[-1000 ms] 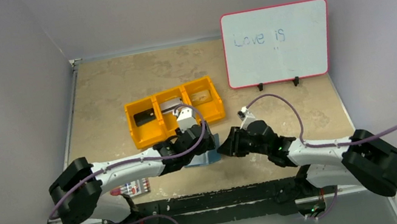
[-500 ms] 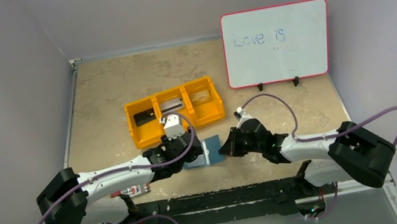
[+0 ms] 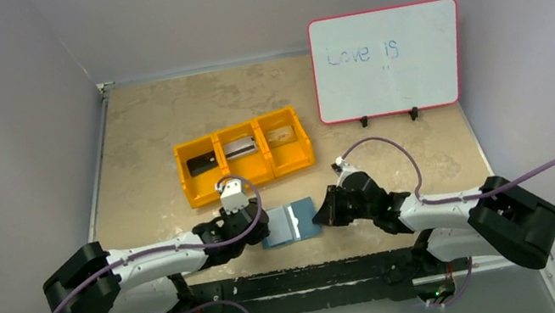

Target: Take the credit cards out of the card holder

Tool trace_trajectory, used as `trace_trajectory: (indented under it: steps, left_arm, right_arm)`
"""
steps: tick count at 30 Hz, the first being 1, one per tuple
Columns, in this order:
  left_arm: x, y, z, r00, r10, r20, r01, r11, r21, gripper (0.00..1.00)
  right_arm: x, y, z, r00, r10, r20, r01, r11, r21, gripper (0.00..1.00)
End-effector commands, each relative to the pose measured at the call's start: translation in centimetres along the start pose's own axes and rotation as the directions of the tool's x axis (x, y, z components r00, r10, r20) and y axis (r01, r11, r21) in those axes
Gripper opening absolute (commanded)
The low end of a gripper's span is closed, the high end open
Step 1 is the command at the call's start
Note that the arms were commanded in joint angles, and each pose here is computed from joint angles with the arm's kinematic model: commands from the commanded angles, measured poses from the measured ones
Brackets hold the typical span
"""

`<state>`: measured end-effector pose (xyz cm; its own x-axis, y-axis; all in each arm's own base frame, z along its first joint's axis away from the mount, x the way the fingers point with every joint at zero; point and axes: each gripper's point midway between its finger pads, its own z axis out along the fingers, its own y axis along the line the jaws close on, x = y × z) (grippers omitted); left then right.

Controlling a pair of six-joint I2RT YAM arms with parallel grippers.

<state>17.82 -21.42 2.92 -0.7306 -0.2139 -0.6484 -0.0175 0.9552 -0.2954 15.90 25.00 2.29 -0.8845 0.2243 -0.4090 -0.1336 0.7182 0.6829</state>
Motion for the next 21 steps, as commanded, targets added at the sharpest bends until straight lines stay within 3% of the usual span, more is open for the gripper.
trace_trajectory:
  steps: [1,8,11,13,15,18,21]
  left_arm:
    - [1.6,-0.1,0.3,0.998,-0.047,-0.041,0.05,0.997,0.058,0.49]
    - [1.8,-0.4,0.9,0.999,-0.023,-0.046,0.025,0.999,0.028,0.4]
    - [1.4,0.0,0.8,1.0,-0.01,-0.026,0.01,1.0,-0.005,0.39]
    - [1.2,-0.1,0.8,1.0,-0.005,-0.02,0.005,1.0,-0.003,0.39]
    - [1.1,-0.4,0.8,1.0,-0.001,-0.02,0.001,1.0,0.005,0.39]
    - [0.7,-0.9,0.6,1.0,0.006,-0.018,-0.006,1.0,0.012,0.4]
    - [0.2,-1.2,0.4,1.0,-0.004,-0.001,0.004,1.0,0.019,0.39]
  right_arm:
    - [-0.6,-1.3,0.2,1.0,0.014,0.022,-0.016,0.995,0.098,0.13]
    - [-4.1,-0.1,-0.4,0.99,0.018,0.138,-0.041,0.986,0.163,0.24]
    - [-5.9,-1.0,-1.9,0.983,-0.008,0.184,-0.048,0.954,0.297,0.42]
    - [-6.5,-1.0,-2.7,0.981,-0.006,0.192,-0.062,0.936,0.347,0.46]
    - [-7.5,0.5,-3.4,0.979,-0.029,0.201,-0.038,0.946,0.322,0.45]
    - [-8.9,4.9,-3.9,0.974,-0.108,0.201,0.074,0.982,0.172,0.4]
    - [-9.5,8.5,-4.1,0.969,-0.137,0.204,0.134,0.991,0.028,0.27]
